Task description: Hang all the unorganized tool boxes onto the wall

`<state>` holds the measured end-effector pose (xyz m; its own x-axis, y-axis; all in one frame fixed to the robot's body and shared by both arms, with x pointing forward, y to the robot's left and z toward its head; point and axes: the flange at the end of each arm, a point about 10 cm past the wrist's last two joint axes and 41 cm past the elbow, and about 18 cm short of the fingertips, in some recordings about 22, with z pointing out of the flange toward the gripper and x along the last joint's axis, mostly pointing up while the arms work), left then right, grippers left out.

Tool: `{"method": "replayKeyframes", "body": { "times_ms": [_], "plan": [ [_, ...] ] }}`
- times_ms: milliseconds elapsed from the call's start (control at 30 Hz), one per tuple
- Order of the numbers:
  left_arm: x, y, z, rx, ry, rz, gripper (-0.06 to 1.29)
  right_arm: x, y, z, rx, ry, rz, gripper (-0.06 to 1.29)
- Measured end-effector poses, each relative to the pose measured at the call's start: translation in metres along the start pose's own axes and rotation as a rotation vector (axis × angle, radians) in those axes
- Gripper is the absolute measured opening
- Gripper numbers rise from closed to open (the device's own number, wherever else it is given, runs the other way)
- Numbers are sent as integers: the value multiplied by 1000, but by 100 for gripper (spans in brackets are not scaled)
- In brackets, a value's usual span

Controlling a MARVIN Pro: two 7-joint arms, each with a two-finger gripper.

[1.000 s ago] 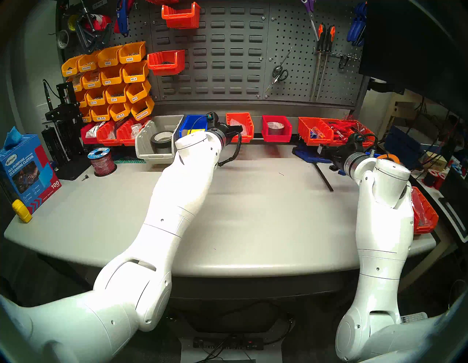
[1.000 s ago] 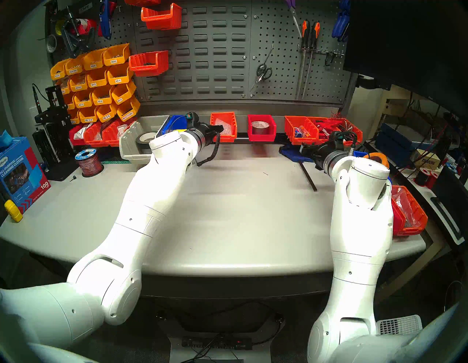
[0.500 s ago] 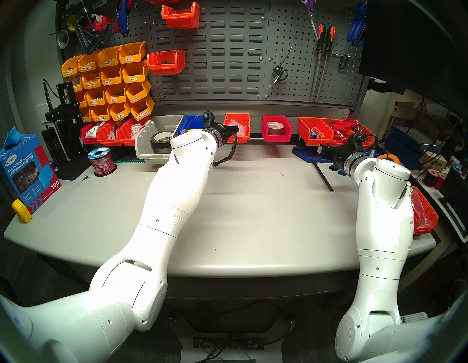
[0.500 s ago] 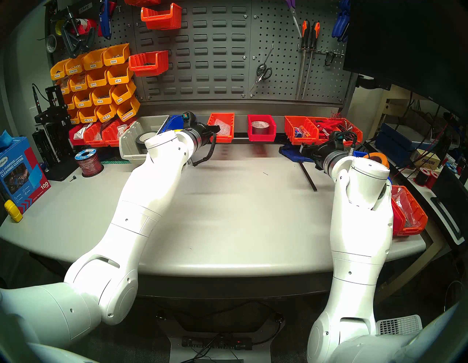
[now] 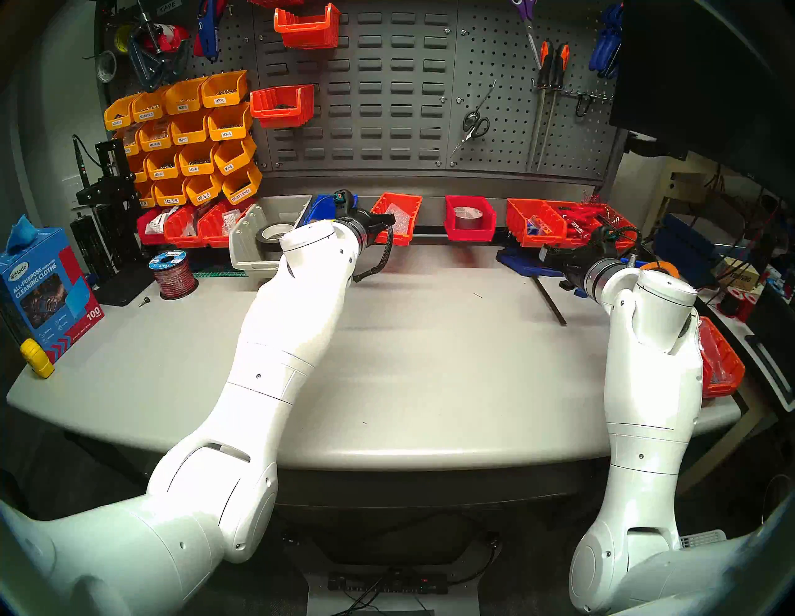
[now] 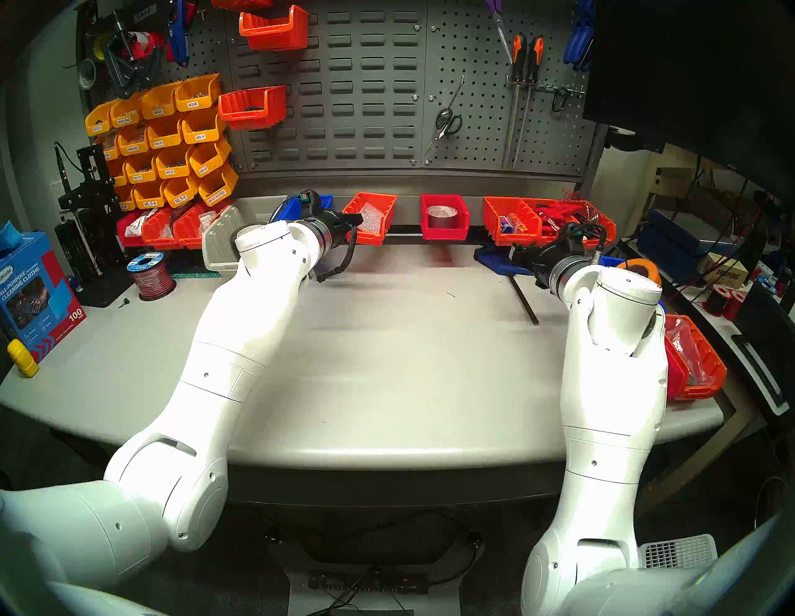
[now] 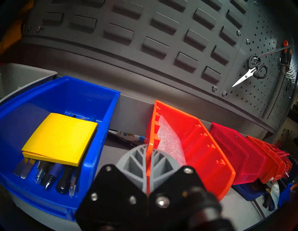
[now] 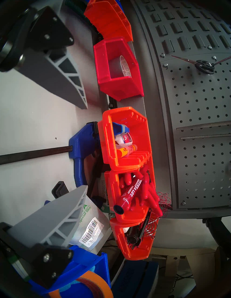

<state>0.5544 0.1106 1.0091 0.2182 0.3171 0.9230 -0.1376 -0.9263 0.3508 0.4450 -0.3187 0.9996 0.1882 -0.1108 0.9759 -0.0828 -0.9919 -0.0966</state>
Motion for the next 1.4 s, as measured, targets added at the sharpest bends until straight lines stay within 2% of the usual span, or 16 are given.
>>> {"method": "replayKeyframes", "body": {
  "times_ms": [600,1067,1400],
  "plan": [
    [1,10,1,20,-11,-44,-2,0,0,0,0,0,-1,123],
    [5,31,1,7,-27,-82,-2,0,0,0,1,1,-1,123],
    [10,39,0,8,-25,-58,-2,0,0,0,0,1,-1,123]
  ]
}}
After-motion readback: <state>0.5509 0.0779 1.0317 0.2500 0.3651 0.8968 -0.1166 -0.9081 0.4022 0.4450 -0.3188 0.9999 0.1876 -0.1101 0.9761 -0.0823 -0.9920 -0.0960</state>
